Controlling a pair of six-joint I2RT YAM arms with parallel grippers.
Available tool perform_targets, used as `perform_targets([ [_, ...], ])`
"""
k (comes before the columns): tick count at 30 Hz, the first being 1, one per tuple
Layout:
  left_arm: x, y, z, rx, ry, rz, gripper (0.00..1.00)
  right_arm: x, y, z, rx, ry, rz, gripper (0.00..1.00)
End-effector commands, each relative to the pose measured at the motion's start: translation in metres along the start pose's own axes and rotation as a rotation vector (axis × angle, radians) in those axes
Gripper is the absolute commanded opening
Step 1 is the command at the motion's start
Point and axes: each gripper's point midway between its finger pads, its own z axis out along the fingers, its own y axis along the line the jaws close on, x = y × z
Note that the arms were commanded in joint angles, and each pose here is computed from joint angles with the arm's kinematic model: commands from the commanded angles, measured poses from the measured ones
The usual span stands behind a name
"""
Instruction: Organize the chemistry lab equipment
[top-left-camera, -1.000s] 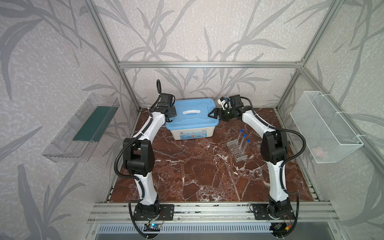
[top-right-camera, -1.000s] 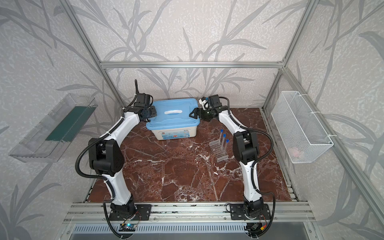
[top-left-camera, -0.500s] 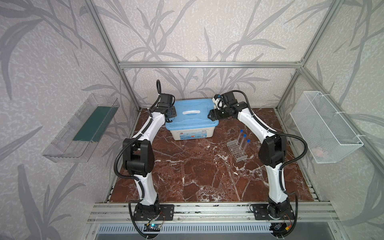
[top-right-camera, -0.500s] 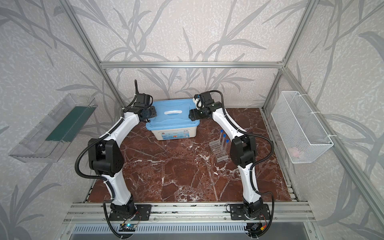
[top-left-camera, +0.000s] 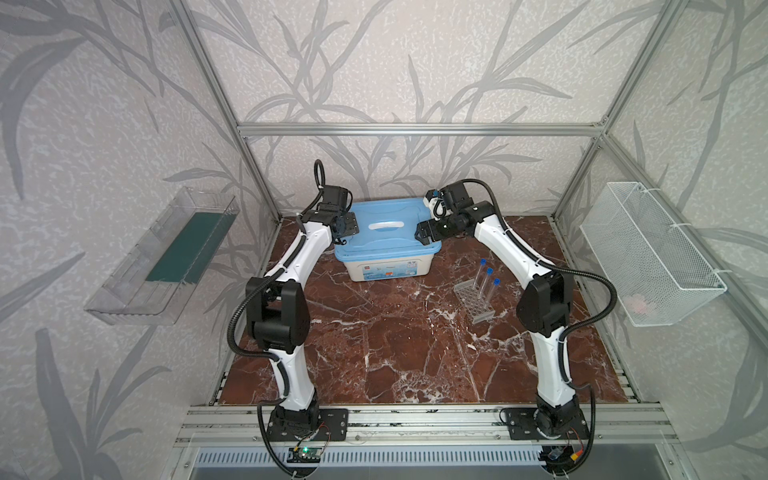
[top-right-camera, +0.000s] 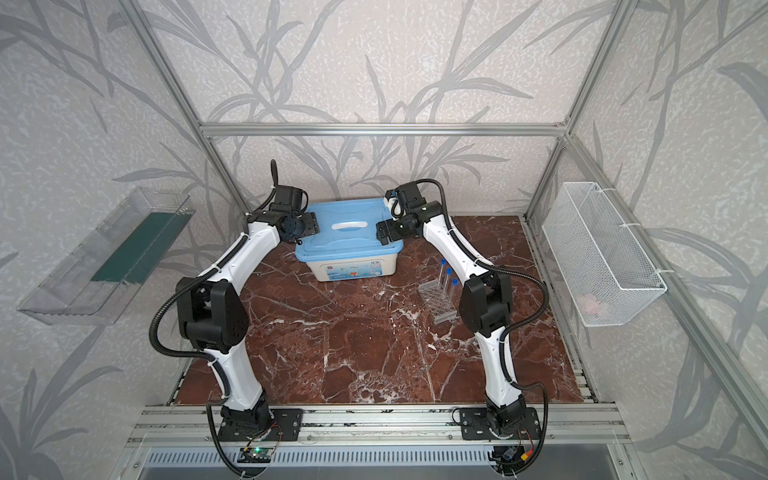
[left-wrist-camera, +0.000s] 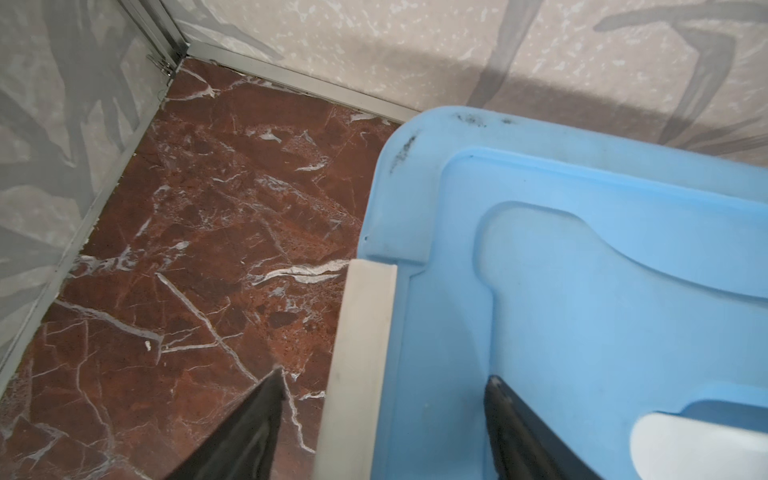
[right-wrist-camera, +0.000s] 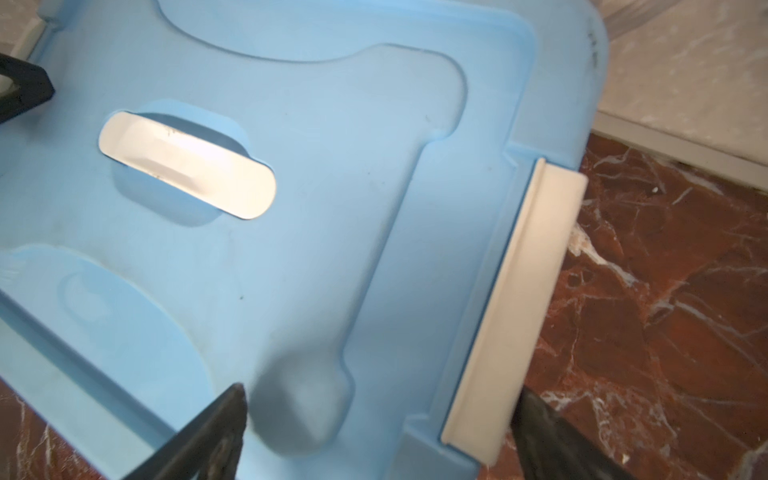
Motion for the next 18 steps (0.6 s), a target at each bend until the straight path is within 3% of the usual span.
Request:
perform_targets([
  [1, -0.015, 0.008, -0.042, 0.02, -0.026, -0.031, 0.85, -0.016, 0.006, -0.068, 0.046, -0.079, -0.015, 1.0],
  [6, -0.024, 0.022, -0.089, 0.019, -0.105, -0.037, 0.93, -0.01, -0.003, -0.133, 0.115, -0.187, 0.018, 0.99],
  [9, -0.007, 0.025, -0.111, 0.066, -0.108, -0.037, 0.95, 0.012, -0.017, -0.175, 0.152, -0.237, 0.072, 0.99],
  [15, 0.048, 0.043, -0.137, 0.125, -0.127, -0.063, 0.97, 0.098, -0.08, -0.217, 0.26, -0.242, 0.294, 0.99],
  [18, 0.074, 0.063, -0.137, 0.079, -0.145, -0.072, 0.98, 0.149, -0.11, -0.22, 0.369, -0.192, 0.368, 0.99],
])
